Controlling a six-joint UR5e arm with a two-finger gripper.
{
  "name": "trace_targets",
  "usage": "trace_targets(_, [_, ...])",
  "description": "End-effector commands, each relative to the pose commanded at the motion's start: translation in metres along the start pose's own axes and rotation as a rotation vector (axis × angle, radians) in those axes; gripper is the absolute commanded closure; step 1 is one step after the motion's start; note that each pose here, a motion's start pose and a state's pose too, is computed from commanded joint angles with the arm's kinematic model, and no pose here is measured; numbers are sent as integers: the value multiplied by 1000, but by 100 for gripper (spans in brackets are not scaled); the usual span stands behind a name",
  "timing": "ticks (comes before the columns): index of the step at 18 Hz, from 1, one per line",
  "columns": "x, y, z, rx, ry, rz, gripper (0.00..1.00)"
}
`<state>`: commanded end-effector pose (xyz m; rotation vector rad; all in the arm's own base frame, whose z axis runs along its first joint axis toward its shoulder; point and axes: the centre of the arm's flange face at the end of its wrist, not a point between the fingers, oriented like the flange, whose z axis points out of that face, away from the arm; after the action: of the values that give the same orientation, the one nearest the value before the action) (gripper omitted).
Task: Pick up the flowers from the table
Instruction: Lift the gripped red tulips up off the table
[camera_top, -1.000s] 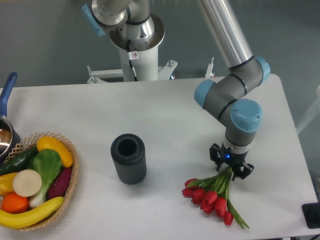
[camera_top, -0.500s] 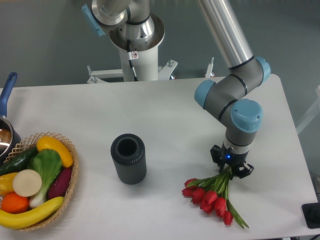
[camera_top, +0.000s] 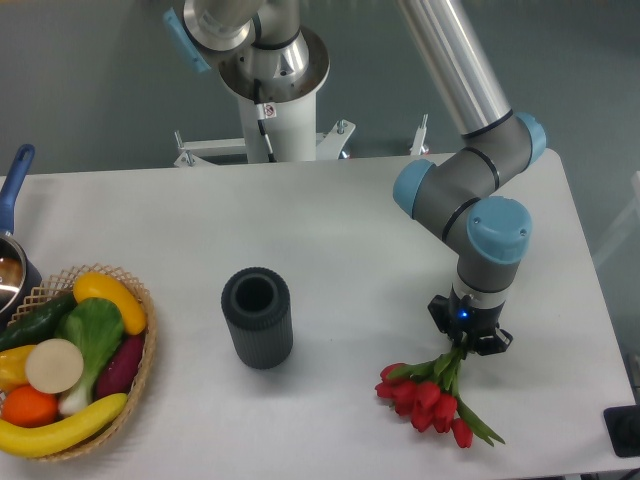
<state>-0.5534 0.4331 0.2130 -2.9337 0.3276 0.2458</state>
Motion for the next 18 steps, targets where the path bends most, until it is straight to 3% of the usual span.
trace_targets(3, [-9,3,-37,29,-51,-20,79])
trace_targets(5, [-14,-5,-77,149,-82,-50,79])
trace_targets(8, [-20,-19,-138,357,-98,-170,79])
trace_targets(15, [-26,-15,-200,673,-49,-243,79])
trace_targets(18, [-35,11,-235,764,-44,-345,78])
